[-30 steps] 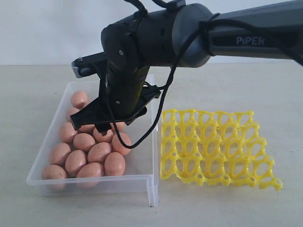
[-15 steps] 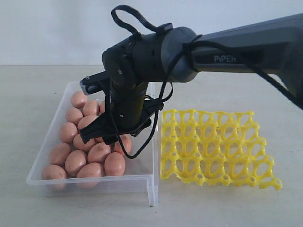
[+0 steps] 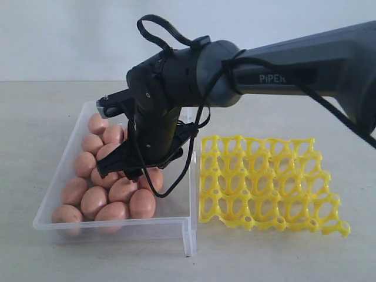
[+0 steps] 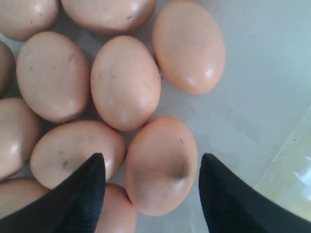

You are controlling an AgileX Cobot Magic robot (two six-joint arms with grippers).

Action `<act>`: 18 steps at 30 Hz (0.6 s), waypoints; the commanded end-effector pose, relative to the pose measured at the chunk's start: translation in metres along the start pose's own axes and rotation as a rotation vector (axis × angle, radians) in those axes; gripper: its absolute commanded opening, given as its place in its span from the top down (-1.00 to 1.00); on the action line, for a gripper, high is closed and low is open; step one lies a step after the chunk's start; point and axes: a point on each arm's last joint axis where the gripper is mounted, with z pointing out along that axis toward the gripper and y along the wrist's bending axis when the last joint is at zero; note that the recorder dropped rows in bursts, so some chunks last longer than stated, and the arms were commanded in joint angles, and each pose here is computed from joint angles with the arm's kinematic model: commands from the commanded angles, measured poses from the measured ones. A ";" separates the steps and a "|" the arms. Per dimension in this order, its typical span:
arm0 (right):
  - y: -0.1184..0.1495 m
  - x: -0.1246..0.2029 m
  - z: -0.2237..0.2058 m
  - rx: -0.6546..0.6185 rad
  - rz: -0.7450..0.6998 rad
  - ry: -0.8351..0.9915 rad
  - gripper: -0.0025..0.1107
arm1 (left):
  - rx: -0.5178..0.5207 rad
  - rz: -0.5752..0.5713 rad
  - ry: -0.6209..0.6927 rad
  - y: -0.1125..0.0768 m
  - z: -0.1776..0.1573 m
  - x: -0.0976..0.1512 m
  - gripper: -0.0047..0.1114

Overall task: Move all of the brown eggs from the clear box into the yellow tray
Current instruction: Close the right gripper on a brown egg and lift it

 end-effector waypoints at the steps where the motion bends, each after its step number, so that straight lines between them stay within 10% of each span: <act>1: -0.002 0.003 0.011 0.006 -0.002 0.034 -0.02 | 0.000 -0.005 -0.001 0.000 0.000 -0.001 0.99; 18: 0.000 0.006 0.030 -0.010 -0.062 0.048 -0.02 | 0.000 -0.005 -0.001 0.000 0.000 -0.001 0.99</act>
